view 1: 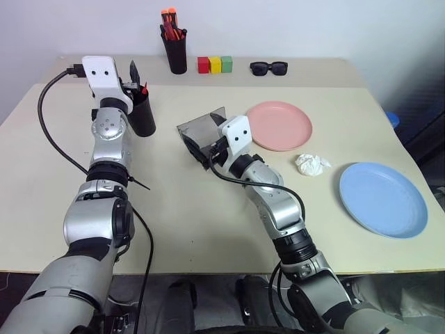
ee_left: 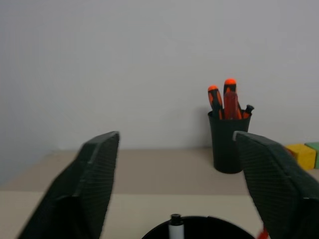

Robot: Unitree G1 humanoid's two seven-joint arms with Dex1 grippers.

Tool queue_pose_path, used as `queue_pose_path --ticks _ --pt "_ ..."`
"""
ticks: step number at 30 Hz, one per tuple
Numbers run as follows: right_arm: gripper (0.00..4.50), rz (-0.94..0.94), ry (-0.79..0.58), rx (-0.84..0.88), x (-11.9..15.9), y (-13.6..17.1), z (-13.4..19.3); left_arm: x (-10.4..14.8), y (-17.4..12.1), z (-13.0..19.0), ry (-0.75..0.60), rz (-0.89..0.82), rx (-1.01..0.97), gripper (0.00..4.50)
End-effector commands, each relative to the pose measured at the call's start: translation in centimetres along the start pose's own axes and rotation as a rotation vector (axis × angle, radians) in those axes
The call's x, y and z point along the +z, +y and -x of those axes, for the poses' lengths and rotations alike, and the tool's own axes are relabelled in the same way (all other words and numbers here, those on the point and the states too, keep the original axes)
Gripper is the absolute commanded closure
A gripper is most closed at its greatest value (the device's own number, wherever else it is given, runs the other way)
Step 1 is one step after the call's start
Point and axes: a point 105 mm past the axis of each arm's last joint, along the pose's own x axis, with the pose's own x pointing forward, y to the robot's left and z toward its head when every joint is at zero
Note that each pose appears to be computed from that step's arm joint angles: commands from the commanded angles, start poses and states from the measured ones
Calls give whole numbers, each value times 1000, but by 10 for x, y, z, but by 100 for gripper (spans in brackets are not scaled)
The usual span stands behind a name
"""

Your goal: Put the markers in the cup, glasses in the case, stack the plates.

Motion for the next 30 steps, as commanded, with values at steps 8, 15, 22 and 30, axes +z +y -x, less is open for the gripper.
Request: queue_pose_path --ticks 8,15,22,30 --pt "0 85 45 44 0 -13 23 64 -71 6 -144 172 -460 93" --pt "0 204 203 156 -5 -42 72 22 -131 66 191 89 -844 93" --pt "0 254 325 6 -5 -98 117 -53 -156 91 476 -23 -920 93" --pt "0 274 353 -47 -8 -102 133 -75 -179 104 585 -6 -1034 116"
